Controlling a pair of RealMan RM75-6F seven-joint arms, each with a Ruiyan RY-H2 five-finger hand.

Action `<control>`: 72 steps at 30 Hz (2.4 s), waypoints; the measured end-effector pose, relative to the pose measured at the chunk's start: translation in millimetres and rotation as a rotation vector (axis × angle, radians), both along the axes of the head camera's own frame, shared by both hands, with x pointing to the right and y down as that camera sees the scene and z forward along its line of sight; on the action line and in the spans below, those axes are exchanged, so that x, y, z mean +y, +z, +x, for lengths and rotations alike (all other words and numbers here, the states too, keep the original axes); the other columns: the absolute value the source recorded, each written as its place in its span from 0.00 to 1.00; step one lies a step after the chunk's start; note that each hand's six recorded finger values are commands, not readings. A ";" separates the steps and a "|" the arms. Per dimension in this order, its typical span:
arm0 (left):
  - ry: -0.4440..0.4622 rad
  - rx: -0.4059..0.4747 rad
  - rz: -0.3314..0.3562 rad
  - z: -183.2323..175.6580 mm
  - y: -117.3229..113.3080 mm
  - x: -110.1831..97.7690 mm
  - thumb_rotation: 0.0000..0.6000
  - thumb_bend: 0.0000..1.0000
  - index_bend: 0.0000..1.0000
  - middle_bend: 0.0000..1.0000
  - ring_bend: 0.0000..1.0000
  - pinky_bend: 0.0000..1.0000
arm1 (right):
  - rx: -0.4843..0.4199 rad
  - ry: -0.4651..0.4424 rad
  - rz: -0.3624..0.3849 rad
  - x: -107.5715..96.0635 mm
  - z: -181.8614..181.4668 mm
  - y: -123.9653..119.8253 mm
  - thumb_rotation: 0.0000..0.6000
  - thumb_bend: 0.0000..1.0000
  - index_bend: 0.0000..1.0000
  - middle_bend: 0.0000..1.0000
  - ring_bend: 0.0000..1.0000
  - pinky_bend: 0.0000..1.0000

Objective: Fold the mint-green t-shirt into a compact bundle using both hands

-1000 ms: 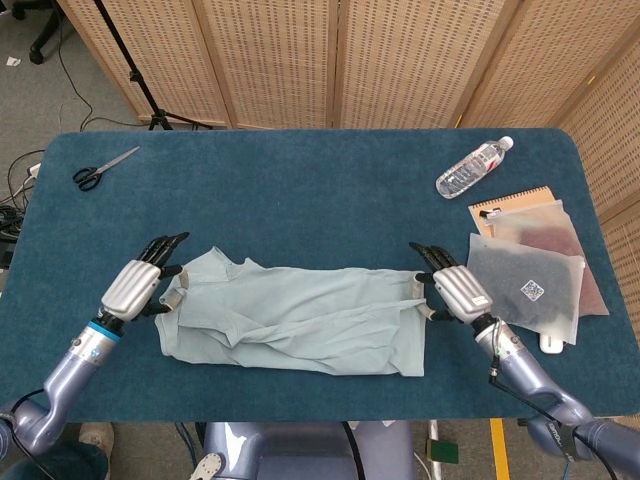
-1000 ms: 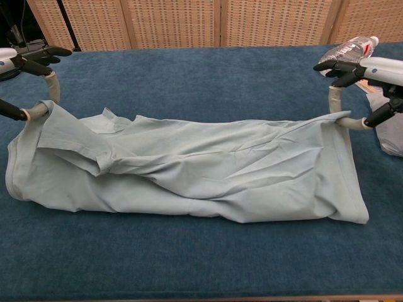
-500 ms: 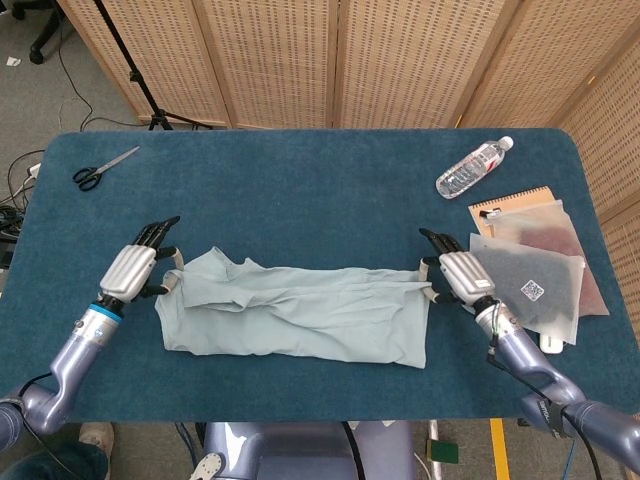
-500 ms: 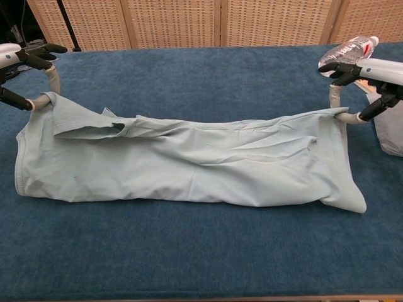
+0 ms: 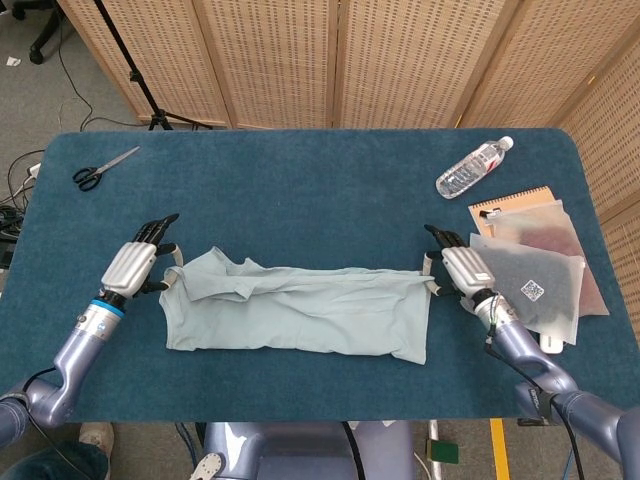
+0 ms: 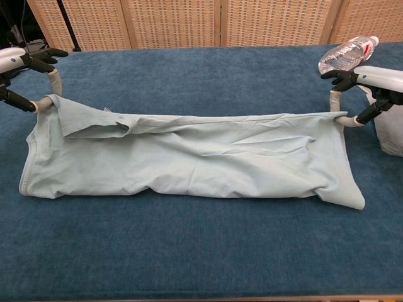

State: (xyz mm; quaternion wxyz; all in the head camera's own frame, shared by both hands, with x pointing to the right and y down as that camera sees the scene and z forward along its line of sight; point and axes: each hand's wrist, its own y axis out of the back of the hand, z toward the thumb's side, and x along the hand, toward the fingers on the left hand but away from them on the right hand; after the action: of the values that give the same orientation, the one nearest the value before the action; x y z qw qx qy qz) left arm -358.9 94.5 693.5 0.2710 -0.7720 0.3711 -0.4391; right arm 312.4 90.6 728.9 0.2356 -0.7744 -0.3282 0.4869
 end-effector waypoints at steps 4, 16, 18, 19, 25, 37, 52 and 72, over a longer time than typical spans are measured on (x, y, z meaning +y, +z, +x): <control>0.000 0.000 -0.002 0.4 1.5 -0.4 1.00 0.46 0.74 0.00 0.00 0.00 | 0.015 -0.002 -0.007 2.2 2.8 3.8 1.00 0.33 0.26 0.00 0.00 0.00; -0.001 -0.016 -0.009 -0.4 8.0 -0.1 1.00 0.46 0.74 0.00 0.00 0.00 | 0.058 -0.007 0.042 5.0 6.6 -20.1 1.00 0.00 0.00 0.00 0.00 0.00; 0.000 -0.020 -0.009 -0.8 8.8 -0.2 1.00 0.46 0.74 0.00 0.00 0.00 | 0.047 -0.002 0.065 5.8 6.9 -29.8 1.00 0.00 0.00 0.00 0.00 0.00; 0.001 -0.024 -0.009 -1.0 9.7 -0.1 1.00 0.46 0.74 0.00 0.00 0.00 | 0.038 0.001 0.082 7.1 7.6 -37.5 1.00 0.00 0.00 0.00 0.00 0.00; 0.002 -0.050 -0.013 -2.2 15.1 0.0 1.00 0.46 0.69 0.00 0.00 0.00 | 0.001 0.012 0.139 24.8 15.8 -81.3 1.00 0.00 0.00 0.00 0.00 0.00; -0.034 -0.104 -0.045 -6.9 25.1 -0.4 1.00 0.04 0.00 0.00 0.00 0.00 | 0.023 0.004 0.209 78.9 45.8 -142.9 1.00 0.00 0.00 0.00 0.00 0.00; 0.035 -0.007 0.002 23.4 -0.9 7.5 1.00 0.03 0.00 0.00 0.00 0.00 | 0.039 -0.004 0.197 83.8 47.1 -138.4 1.00 0.00 0.00 0.00 0.00 0.00; 0.175 0.036 -0.027 110.9 13.3 21.3 1.00 0.05 0.00 0.00 0.00 0.00 | 0.023 0.002 0.195 82.8 49.1 -140.4 1.00 0.00 0.00 0.00 0.00 0.00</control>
State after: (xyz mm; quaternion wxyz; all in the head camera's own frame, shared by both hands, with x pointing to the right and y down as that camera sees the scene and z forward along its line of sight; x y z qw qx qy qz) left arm -248.0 115.8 706.8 0.2911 -0.8128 0.3010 -0.4050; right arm 361.5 173.4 588.5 0.3132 -0.7418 -0.3721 0.4617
